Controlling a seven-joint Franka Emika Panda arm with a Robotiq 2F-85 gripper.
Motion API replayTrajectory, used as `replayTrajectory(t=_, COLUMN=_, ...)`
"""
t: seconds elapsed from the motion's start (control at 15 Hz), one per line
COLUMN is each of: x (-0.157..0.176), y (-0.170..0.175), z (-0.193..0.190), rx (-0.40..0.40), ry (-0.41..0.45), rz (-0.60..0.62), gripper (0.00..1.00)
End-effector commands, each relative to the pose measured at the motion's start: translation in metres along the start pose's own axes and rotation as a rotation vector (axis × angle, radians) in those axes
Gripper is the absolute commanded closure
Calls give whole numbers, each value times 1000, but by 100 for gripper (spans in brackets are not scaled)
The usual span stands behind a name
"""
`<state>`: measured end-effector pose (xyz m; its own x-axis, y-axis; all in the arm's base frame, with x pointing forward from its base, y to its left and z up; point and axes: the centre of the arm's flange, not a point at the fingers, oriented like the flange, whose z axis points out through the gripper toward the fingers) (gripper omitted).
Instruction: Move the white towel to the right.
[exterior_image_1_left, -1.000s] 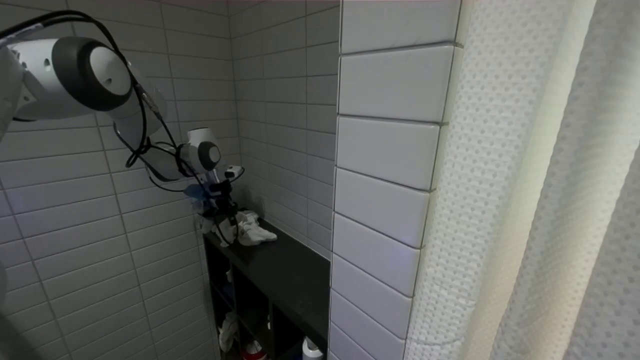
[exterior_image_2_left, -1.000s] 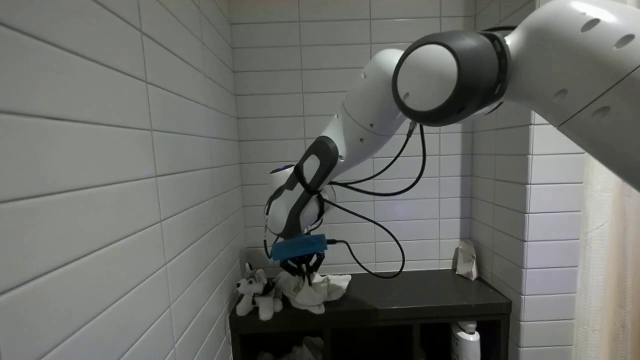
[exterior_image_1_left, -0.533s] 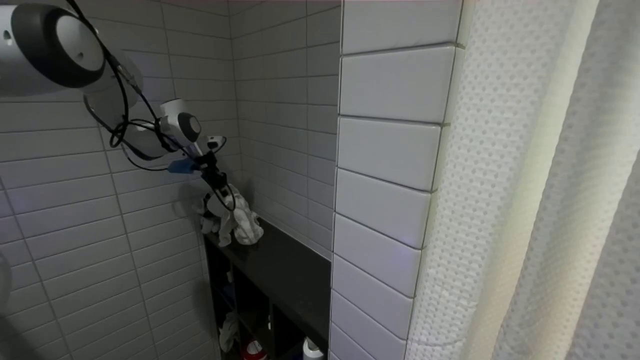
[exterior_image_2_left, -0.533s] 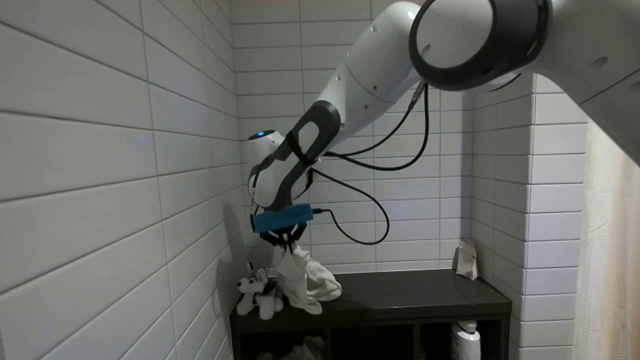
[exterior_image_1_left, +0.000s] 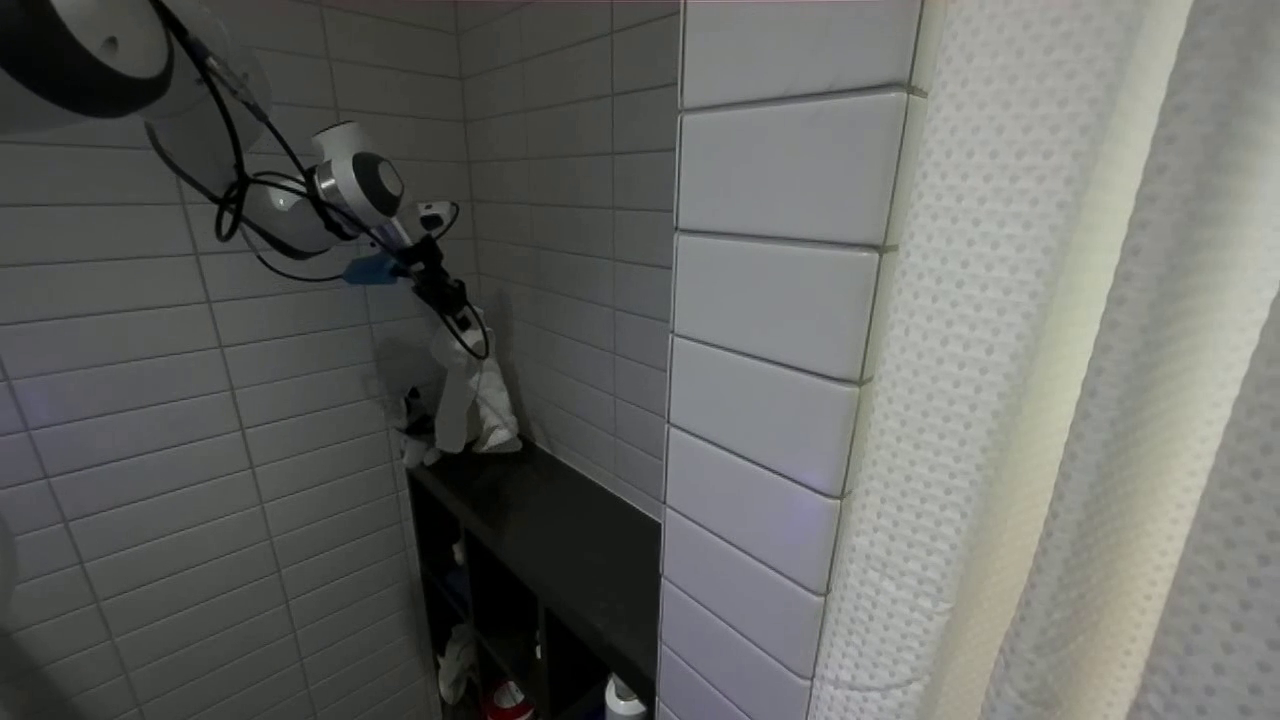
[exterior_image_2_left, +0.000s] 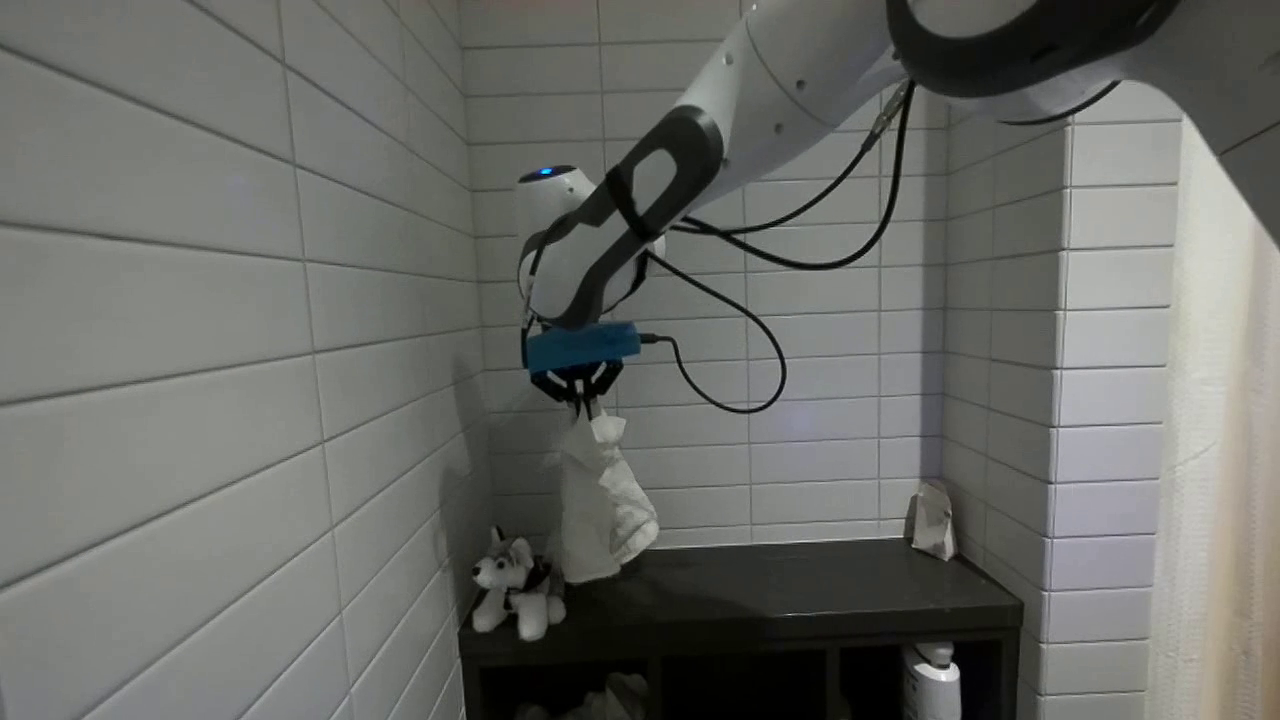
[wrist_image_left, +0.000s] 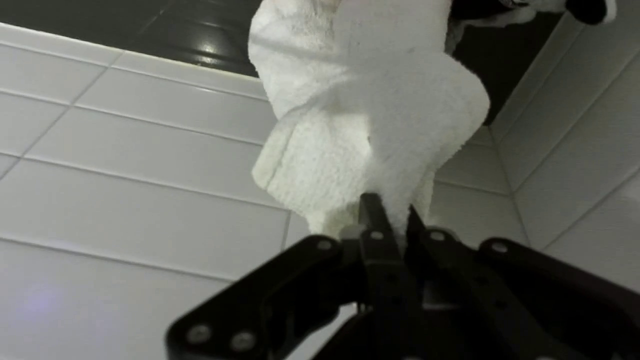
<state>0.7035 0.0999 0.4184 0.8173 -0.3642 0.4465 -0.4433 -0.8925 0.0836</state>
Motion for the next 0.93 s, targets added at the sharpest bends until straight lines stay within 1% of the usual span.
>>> replayTrajectory(t=0.0, x=10, y=13, z=-44, rx=26, ry=16, rz=9, gripper=98)
replayTrajectory(t=0.2, x=13, y=18, z=-83, rx=72, ry=28, rz=35, gripper=98)
replayTrajectory(t=0.4, x=14, y=25, z=-112, rx=149, ry=11, rz=48, gripper=98)
replayTrajectory(t=0.53, x=13, y=36, z=-125, rx=188, ry=-1, rz=64, gripper=98)
replayTrajectory(t=0.67, x=13, y=51, z=-132, rx=215, ry=-8, rz=82, gripper=98)
replayTrajectory(t=0.87, x=15, y=78, z=-129, rx=236, ry=-36, rz=113, gripper=98)
